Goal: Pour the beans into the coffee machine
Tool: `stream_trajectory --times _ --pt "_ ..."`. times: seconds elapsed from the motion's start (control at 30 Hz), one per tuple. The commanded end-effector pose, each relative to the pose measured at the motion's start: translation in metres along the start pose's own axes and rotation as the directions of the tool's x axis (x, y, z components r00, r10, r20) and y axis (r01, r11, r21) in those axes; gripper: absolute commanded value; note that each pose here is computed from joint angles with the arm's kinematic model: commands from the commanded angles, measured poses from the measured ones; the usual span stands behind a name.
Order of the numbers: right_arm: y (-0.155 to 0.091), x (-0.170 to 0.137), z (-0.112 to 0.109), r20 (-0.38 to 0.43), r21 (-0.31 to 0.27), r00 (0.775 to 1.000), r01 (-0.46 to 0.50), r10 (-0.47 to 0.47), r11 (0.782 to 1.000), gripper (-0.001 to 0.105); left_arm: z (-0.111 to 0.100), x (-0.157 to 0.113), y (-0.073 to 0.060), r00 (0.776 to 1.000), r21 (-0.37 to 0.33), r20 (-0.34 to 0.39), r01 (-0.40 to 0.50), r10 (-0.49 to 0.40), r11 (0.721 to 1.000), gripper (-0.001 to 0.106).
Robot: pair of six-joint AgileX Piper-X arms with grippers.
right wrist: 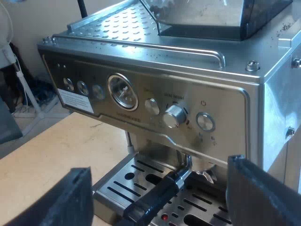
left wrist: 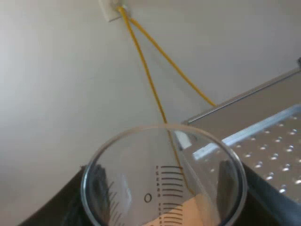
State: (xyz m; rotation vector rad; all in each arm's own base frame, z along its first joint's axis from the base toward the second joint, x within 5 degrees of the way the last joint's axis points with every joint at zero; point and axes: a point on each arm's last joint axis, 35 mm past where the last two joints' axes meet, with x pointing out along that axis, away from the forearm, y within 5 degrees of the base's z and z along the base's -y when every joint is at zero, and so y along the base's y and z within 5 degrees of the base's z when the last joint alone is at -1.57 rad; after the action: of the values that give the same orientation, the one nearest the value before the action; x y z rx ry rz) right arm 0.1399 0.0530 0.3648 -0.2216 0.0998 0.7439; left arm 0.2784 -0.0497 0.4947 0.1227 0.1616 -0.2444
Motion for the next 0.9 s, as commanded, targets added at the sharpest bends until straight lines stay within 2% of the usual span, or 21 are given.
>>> stream_trajectory --times 0.03,0.13,0.37,0.7,0.9 --pt "0.0 -0.002 0.006 0.028 -0.01 1.0 0.005 -0.005 1.0 0.062 0.006 0.012 -0.007 1.0 0.005 -0.013 0.001 -0.001 1.0 0.033" --pt "-0.001 -0.002 0.006 0.027 -0.006 1.0 0.009 -0.009 1.0 0.062 0.011 0.025 -0.016 0.999 0.013 -0.037 0.035 -0.034 0.999 0.033" --pt "-0.001 -0.002 0.007 0.029 -0.009 0.999 0.031 -0.031 0.999 0.062 0.023 0.054 -0.04 0.996 0.064 -0.034 0.08 -0.078 0.995 0.033" --pt "-0.002 -0.002 0.007 0.028 -0.009 0.999 0.034 -0.033 0.999 0.062 0.026 0.085 -0.047 0.992 0.107 -0.103 0.087 -0.076 0.99 0.033" --pt "-0.002 -0.002 0.007 0.028 -0.009 0.999 0.034 -0.033 0.999 0.062 0.032 0.096 -0.064 0.991 0.152 -0.089 0.11 -0.097 0.982 0.033"
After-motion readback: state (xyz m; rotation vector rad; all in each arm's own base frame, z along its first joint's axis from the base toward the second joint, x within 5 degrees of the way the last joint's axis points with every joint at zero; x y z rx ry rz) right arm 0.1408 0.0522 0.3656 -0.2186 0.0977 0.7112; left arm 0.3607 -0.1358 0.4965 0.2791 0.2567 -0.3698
